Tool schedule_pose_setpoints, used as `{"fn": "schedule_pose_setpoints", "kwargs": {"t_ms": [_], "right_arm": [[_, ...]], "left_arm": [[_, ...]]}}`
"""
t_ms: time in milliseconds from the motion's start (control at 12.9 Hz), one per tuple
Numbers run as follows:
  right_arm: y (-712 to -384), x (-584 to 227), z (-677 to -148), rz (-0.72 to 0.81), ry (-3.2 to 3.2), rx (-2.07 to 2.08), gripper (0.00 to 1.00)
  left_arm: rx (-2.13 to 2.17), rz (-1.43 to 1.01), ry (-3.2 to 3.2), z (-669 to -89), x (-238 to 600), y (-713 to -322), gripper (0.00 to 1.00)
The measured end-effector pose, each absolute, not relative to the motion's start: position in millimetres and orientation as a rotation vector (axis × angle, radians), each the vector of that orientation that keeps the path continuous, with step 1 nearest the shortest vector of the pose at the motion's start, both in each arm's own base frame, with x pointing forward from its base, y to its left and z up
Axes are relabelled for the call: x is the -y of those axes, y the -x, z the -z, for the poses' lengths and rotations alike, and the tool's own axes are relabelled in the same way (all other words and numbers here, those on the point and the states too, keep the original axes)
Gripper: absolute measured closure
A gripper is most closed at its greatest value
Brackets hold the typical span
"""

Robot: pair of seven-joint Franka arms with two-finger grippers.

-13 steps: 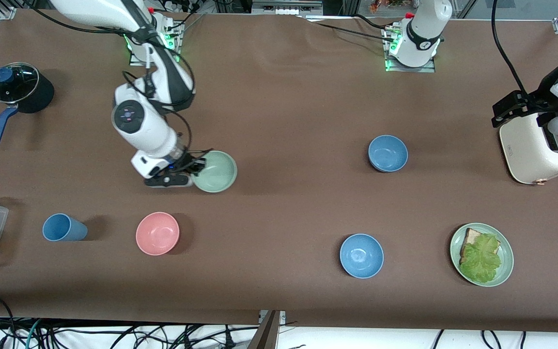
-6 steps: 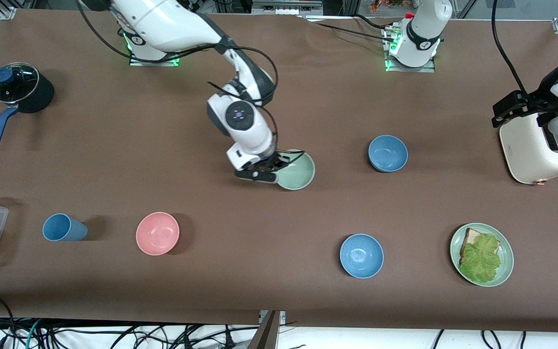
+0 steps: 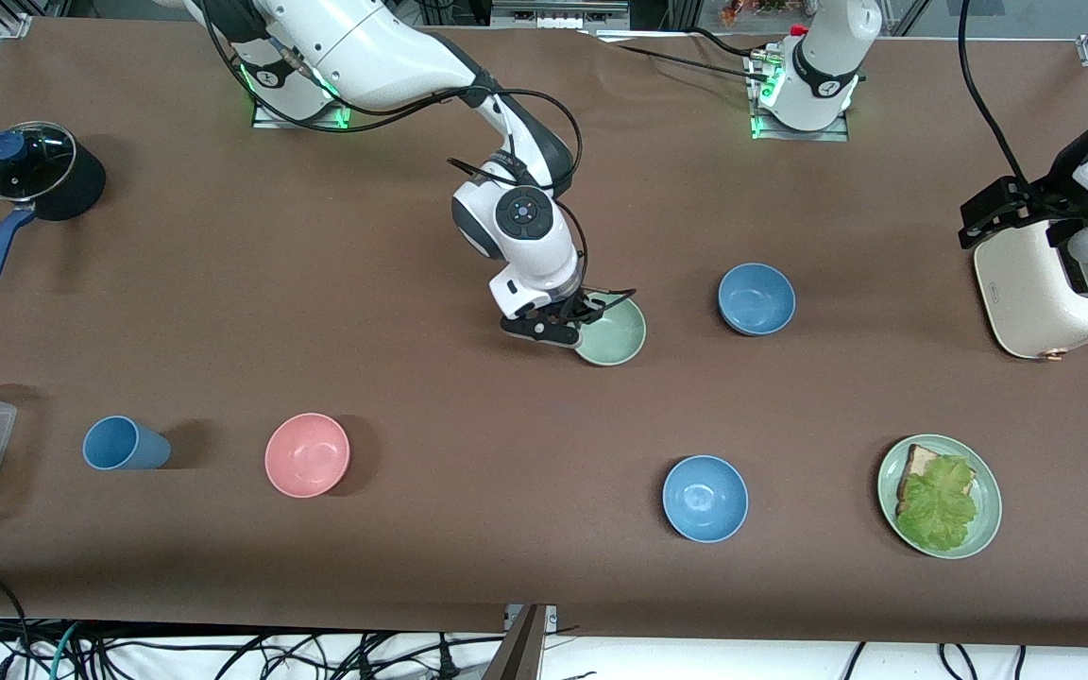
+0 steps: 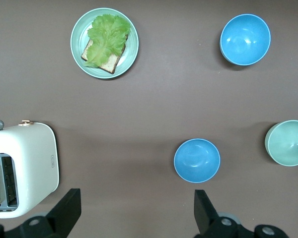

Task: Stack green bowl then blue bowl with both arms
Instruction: 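Slide the green bowl with the right gripper toward the table middle, then release the green bowl and withdraw the right gripper while the left gripper reaches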

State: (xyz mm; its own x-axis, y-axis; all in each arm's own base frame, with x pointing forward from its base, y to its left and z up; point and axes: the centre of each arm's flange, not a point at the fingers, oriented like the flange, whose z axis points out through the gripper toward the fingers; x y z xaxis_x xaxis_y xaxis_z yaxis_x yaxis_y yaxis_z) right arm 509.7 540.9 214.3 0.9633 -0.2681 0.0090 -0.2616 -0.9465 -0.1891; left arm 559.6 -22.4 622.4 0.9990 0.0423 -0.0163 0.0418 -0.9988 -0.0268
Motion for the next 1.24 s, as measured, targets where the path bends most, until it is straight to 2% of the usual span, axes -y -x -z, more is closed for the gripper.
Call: {"fn": "schedule_pose_setpoints", "kwargs": {"t_ms": [232, 309, 464, 695, 850, 1082, 1236], "right_arm": [[-530, -526, -217, 0.095, 2.951, -0.430, 0.34], [-545, -513, -233, 0.097, 2.992, -0.432, 0.23], [-586, -472, -299, 0.084, 3.059, -0.393, 0.01], [-641, -357, -413, 0.085, 3.091, -0.312, 0.01], [-660, -275, -460, 0.035, 3.080, -0.266, 0.01], [-670, -162, -492, -0.054, 3.048, -0.121, 0.01], [-655, -121, -518, -0.093, 3.050, -0.111, 0.01]], "left_arm": [[0.065, -0.027, 3.114, -622, 23, -560, 0.00], [0.065, -0.027, 3.114, -622, 23, -560, 0.00], [0.063, -0.029, 3.114, -622, 23, -560, 0.00], [0.041, -0.064, 3.113, -609, 31, -565, 0.00], [0.001, -0.109, 3.115, -594, 46, -572, 0.00], [-0.100, -0.300, 3.091, -543, 83, -581, 0.00], [-0.129, -0.538, 3.042, -487, 94, -586, 0.00]]}}
